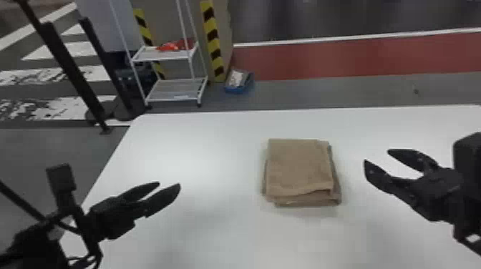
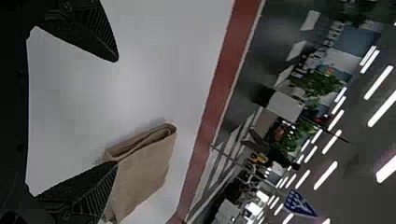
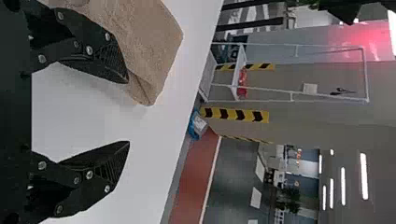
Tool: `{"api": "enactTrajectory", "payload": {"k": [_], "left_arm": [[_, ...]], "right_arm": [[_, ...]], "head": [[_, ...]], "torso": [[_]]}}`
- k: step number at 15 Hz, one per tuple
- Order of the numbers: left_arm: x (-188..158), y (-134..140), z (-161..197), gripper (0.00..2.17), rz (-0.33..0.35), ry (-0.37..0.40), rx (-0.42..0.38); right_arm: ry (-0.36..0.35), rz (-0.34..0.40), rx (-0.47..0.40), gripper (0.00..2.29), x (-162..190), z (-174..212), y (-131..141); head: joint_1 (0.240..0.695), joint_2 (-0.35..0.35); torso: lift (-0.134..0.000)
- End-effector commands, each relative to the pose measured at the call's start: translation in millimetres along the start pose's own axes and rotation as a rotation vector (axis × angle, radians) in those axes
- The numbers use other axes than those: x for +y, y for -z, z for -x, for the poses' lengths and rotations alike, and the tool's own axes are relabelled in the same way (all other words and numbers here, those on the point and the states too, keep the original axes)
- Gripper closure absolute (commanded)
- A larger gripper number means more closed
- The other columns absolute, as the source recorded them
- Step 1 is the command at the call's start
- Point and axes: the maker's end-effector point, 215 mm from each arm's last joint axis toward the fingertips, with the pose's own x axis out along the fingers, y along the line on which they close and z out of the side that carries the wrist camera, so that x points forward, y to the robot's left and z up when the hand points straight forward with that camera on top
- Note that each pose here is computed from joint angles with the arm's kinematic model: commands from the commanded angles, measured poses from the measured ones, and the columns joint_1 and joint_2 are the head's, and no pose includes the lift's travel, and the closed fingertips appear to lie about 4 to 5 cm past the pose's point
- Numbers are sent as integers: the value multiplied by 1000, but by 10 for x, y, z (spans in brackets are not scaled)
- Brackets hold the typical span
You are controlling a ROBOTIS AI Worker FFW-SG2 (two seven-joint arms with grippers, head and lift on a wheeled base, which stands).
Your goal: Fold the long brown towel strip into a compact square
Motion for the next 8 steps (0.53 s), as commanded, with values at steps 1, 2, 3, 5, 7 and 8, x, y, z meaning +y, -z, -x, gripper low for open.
{"api": "enactTrajectory", "payload": {"k": [1, 2, 3, 5, 7, 8], "left_arm": [[-144, -324, 3, 103, -213, -6, -173], [-164, -458, 4, 103, -329, -64, -261], [-111, -450, -42, 103, -390, -134, -281], [62, -210, -158, 103, -442, -267, -255], [-110, -204, -56, 100, -533, -303, -357], [-132, -108, -10, 100, -531, -306, -356]], "right_arm": [[34, -74, -132, 26, -76, 346, -14], [79, -62, -178, 26, -122, 441, -45], [112, -67, -188, 26, -164, 492, -18], [167, -76, -208, 33, -89, 541, 25], [212, -72, -253, 39, 36, 595, -17], [220, -64, -269, 43, 98, 604, -33]], "head": [[695, 161], [695, 152], [695, 146], [695, 132], [695, 129], [695, 128]], "torso": [[-125], [-125], [-125], [-125], [-125], [-125]]}}
